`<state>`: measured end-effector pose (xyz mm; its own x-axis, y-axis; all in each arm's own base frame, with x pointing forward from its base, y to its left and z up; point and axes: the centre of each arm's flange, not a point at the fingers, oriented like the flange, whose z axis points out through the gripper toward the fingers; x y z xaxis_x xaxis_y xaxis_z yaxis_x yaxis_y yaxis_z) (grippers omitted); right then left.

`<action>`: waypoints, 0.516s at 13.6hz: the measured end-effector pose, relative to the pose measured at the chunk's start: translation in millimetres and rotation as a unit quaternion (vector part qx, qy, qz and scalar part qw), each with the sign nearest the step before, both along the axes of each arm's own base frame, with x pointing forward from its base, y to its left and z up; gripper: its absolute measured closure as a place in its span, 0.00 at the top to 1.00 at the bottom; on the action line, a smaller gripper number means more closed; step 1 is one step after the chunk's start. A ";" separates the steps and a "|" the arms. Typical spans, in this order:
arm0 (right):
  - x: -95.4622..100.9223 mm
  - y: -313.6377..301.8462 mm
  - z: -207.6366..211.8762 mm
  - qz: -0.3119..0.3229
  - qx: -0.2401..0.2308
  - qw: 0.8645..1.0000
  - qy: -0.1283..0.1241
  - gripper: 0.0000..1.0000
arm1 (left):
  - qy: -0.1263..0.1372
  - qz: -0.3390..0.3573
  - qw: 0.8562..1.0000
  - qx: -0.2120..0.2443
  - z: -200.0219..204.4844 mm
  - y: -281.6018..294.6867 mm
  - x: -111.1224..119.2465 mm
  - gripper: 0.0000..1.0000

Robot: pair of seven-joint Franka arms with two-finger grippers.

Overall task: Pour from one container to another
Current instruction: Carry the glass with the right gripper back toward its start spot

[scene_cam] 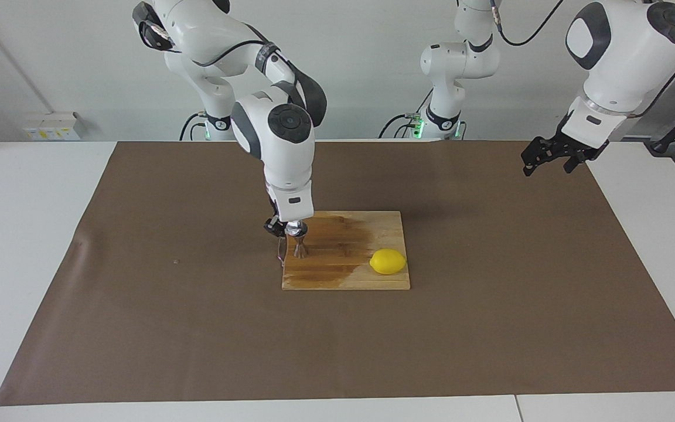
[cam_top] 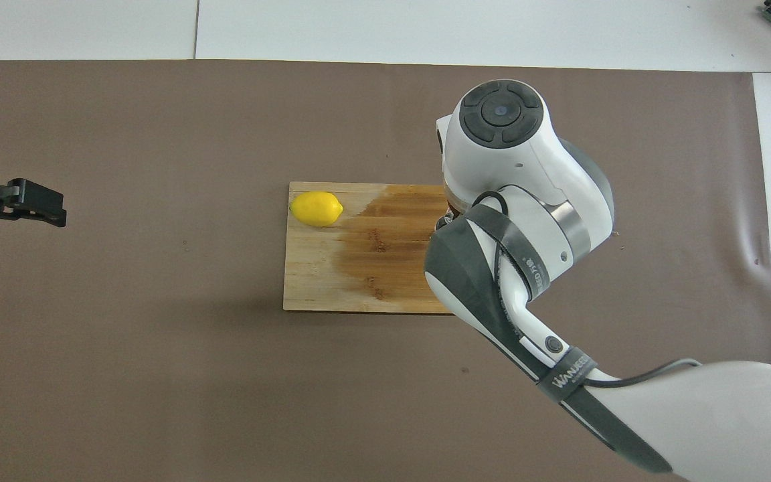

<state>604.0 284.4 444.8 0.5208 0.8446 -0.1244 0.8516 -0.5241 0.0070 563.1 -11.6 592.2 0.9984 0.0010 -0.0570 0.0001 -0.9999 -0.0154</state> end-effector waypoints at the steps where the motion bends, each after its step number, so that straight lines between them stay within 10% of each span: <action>1: -0.6 1.9 7.6 -0.001 0.008 1.000 -0.003 0.49 | 0.000 0.000 1.000 0.000 0.0 0.0 0.0 1.00; 7: 15.6 -60.5 55.8 0.010 0.078 0.997 -0.004 0.49 | 0.000 0.000 1.000 0.000 0.0 0.0 0.0 1.00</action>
<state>619.5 223.9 500.6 0.5040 0.8636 0.0142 0.8622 -0.5021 -0.0667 563.1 -11.6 592.2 0.9984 0.0009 -0.0570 0.0001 -0.9999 -0.0154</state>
